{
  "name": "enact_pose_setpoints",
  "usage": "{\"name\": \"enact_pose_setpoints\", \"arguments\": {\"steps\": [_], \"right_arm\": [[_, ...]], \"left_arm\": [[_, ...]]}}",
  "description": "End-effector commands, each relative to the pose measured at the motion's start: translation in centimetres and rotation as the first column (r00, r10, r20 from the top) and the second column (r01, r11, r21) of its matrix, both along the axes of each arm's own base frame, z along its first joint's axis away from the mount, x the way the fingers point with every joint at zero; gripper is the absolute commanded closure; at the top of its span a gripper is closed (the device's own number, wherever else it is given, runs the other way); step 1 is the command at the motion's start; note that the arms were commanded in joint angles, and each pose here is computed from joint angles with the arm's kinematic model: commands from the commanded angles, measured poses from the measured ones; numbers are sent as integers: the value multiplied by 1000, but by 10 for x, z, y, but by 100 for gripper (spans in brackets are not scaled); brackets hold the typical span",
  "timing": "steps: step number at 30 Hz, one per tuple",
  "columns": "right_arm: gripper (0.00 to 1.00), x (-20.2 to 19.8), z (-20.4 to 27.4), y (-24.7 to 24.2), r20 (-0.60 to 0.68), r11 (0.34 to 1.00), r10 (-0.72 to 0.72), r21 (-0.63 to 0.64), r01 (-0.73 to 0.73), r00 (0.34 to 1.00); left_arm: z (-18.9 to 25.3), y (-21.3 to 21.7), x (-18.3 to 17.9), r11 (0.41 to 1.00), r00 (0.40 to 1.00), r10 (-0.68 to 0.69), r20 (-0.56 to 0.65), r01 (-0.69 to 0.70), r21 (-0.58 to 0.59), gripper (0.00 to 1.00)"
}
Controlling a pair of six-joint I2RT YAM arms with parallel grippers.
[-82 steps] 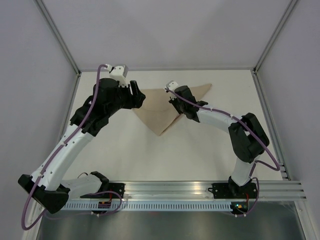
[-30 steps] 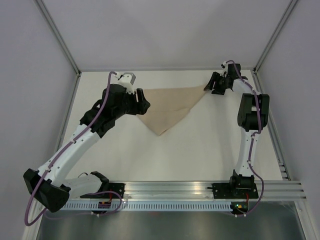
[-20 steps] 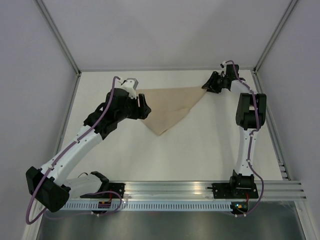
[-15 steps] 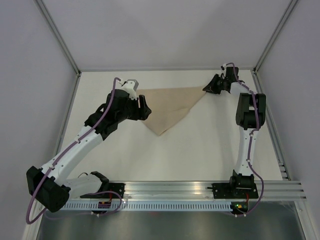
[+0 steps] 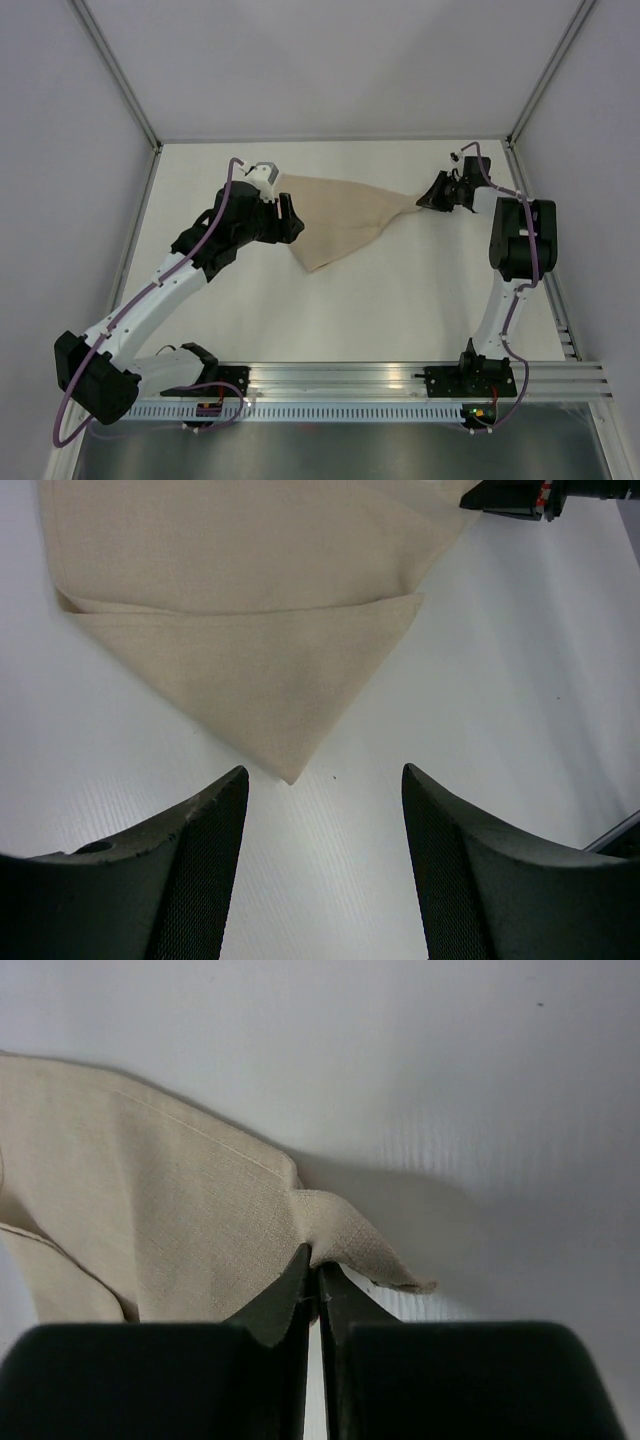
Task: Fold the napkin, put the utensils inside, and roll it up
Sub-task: Fold the napkin
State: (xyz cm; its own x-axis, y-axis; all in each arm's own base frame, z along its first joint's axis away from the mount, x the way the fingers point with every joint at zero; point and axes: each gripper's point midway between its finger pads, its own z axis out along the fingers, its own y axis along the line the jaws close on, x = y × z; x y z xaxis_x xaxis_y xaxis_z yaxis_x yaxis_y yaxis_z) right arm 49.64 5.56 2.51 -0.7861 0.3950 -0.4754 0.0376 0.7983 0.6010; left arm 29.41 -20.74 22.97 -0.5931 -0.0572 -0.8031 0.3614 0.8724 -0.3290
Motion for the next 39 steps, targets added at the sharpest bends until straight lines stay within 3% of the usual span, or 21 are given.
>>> {"name": "enact_pose_setpoints", "arguments": {"steps": [1, 10, 18, 27, 33, 39], "right_arm": [[91, 10, 50, -24, 191, 991, 30, -135, -4, 981], [91, 26, 112, -27, 339, 979, 73, -203, -2, 938], [91, 0, 151, 47, 431, 934, 320, -294, -204, 844], [90, -69, 151, 181, 402, 717, 693, -474, -512, 598], [91, -111, 113, 239, 293, 540, 838, -561, -628, 460], [91, -147, 76, 272, 214, 417, 907, -586, -695, 363]], "left_arm": [[17, -8, 1, 998, 999, -10, 33, 12, -62, 32], [22, -10, -1, 996, 999, -19, 36, 22, -81, 32], [27, -9, -1, 993, 1000, 12, 29, -9, -114, 32], [51, 1, -8, 987, 997, 58, 54, -49, -156, 32], [60, 7, -14, 982, 995, 80, 61, -68, -175, 32], [60, 10, -19, 984, 995, 76, 57, -66, -167, 32]]}}
